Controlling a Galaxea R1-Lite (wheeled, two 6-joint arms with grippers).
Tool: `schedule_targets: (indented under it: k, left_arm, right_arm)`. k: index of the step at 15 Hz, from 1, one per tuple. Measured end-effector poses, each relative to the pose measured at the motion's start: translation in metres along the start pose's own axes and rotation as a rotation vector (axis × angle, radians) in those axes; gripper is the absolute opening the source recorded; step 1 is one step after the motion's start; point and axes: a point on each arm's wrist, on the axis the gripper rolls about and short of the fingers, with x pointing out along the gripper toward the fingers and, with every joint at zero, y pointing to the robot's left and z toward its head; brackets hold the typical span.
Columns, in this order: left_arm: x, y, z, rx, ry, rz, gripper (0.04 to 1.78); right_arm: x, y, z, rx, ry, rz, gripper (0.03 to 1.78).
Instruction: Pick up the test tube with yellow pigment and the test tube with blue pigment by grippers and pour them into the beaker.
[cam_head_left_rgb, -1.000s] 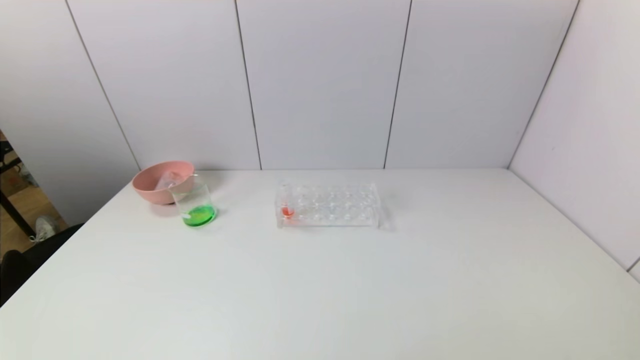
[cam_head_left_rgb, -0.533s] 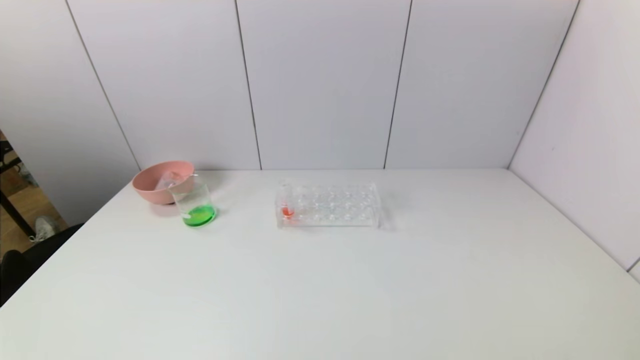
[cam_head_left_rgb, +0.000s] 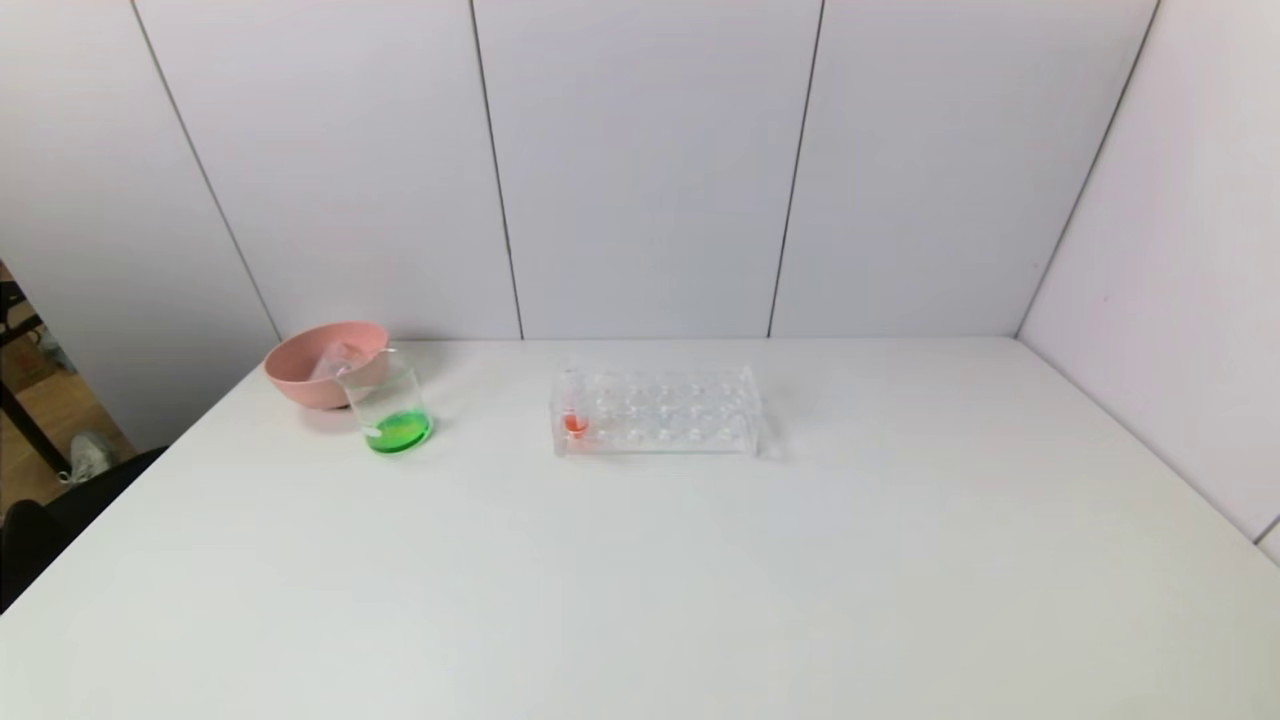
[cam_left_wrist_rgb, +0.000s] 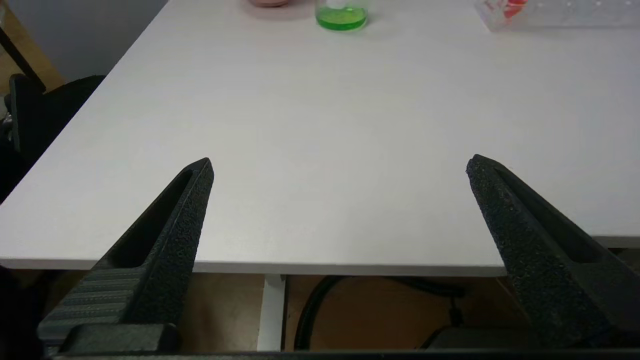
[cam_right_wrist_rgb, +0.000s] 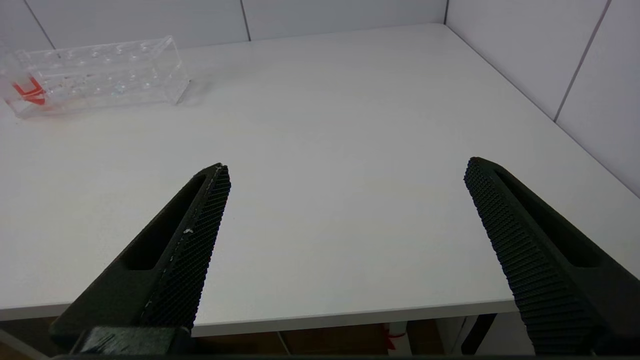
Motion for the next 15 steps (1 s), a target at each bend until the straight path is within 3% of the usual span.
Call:
schedule_targets:
  k: [15]
  left_arm:
    - [0.0036,0.0001,-0.0055,-0.046,-0.001,0.005,1.76]
  right_arm:
    - [0.0000,0.0000,0.0000,-0.001,0.000,0.000,1.71]
